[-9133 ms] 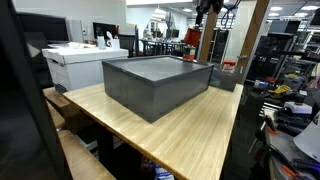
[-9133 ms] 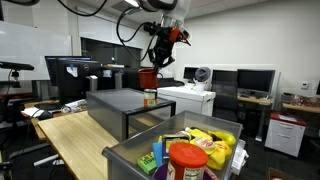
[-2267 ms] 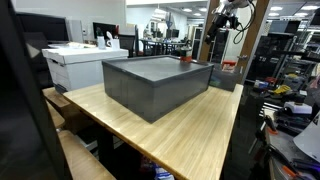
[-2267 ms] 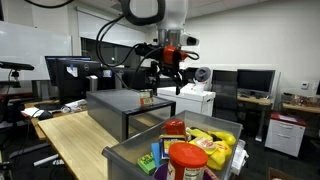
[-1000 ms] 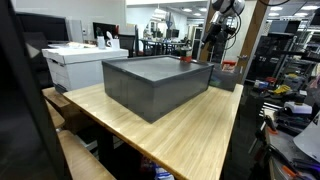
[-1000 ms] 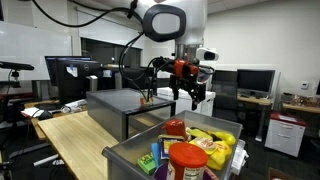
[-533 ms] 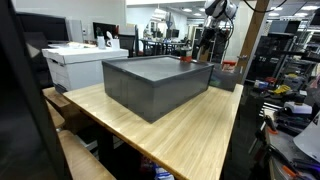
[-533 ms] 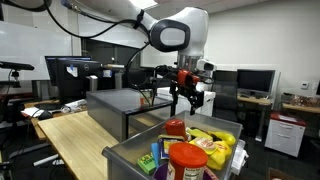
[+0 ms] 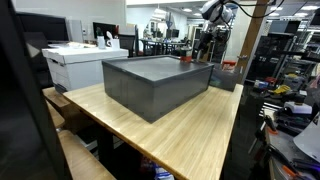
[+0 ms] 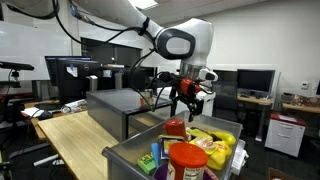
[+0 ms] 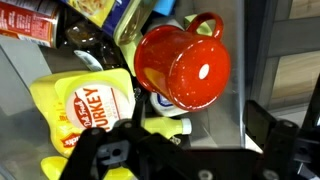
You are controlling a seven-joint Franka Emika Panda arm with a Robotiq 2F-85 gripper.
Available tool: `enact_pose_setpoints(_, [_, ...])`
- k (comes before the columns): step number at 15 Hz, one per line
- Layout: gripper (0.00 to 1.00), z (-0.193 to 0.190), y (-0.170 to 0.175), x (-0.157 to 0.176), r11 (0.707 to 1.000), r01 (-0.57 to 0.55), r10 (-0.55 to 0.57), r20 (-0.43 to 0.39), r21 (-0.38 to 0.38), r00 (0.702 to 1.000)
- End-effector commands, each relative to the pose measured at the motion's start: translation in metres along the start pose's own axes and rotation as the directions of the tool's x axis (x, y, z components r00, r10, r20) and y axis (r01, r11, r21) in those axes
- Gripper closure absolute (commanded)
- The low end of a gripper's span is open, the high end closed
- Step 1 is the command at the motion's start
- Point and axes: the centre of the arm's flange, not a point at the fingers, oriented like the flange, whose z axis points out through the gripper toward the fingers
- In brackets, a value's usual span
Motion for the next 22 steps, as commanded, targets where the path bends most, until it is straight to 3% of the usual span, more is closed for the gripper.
enact_pose_setpoints(1, [0.0,0.008,0.011,0.01,1.0,0.009,-0.009,0.046,-0.001,0.999])
enact_pose_setpoints(11, [0.0,0.029,0.011,0.016,0.997,0.067,-0.063,0.101,-0.042,0.993])
enact_pose_setpoints(22, [0.0,0.043,-0.022,0.015,0.981,0.166,-0.149,0.164,-0.099,0.975])
